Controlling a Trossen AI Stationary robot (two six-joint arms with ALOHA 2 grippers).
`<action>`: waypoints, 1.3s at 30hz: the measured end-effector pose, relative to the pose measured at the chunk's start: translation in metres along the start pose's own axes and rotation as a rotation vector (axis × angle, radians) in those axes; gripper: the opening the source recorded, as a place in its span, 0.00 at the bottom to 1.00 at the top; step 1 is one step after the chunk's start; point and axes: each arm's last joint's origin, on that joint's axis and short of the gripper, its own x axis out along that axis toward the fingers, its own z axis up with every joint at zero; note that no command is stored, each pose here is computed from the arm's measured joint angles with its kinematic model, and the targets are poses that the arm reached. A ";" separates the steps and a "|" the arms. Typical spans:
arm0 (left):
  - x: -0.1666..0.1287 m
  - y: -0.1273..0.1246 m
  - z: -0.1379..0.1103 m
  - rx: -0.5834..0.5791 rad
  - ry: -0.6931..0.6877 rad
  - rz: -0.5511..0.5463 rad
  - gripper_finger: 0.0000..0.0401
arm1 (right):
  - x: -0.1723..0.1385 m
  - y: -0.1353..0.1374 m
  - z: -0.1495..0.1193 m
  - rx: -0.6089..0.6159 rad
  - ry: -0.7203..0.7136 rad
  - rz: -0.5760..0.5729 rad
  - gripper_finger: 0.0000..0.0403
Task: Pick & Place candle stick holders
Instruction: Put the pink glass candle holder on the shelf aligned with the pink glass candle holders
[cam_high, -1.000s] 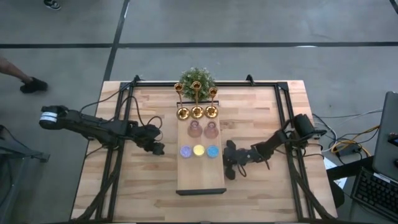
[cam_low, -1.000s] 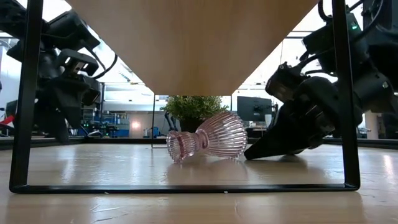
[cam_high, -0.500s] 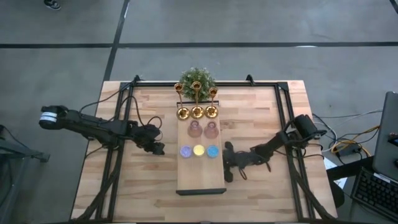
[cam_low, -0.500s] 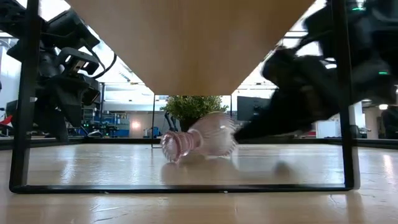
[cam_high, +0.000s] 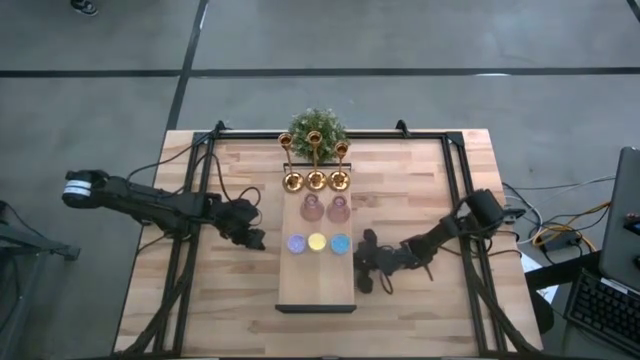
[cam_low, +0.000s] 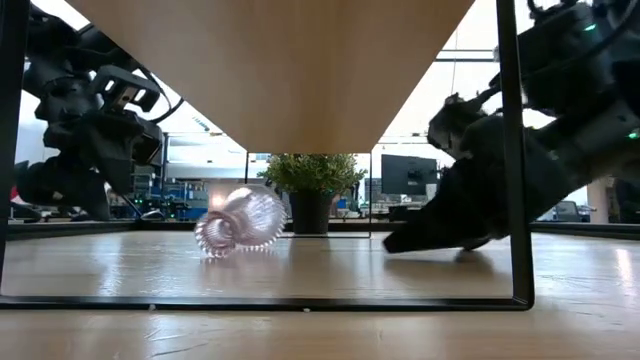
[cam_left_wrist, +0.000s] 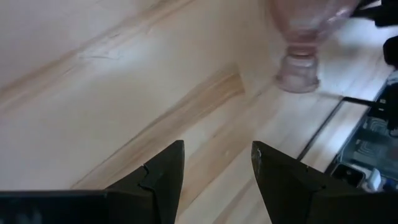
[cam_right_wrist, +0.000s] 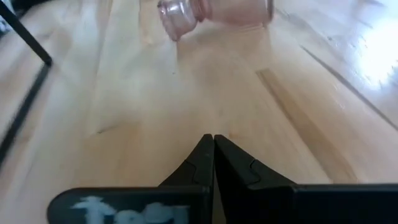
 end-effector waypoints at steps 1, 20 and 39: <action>0.000 -0.001 0.000 0.013 0.007 -0.005 0.47 | -0.004 0.000 0.000 0.021 0.001 0.004 0.02; -0.058 -0.022 -0.001 0.419 -0.347 -0.063 0.47 | -0.103 -0.023 0.013 0.486 0.201 -0.099 0.02; -0.049 0.011 -0.025 0.291 0.142 -0.001 0.77 | -0.092 -0.001 0.041 0.538 0.140 -0.151 0.02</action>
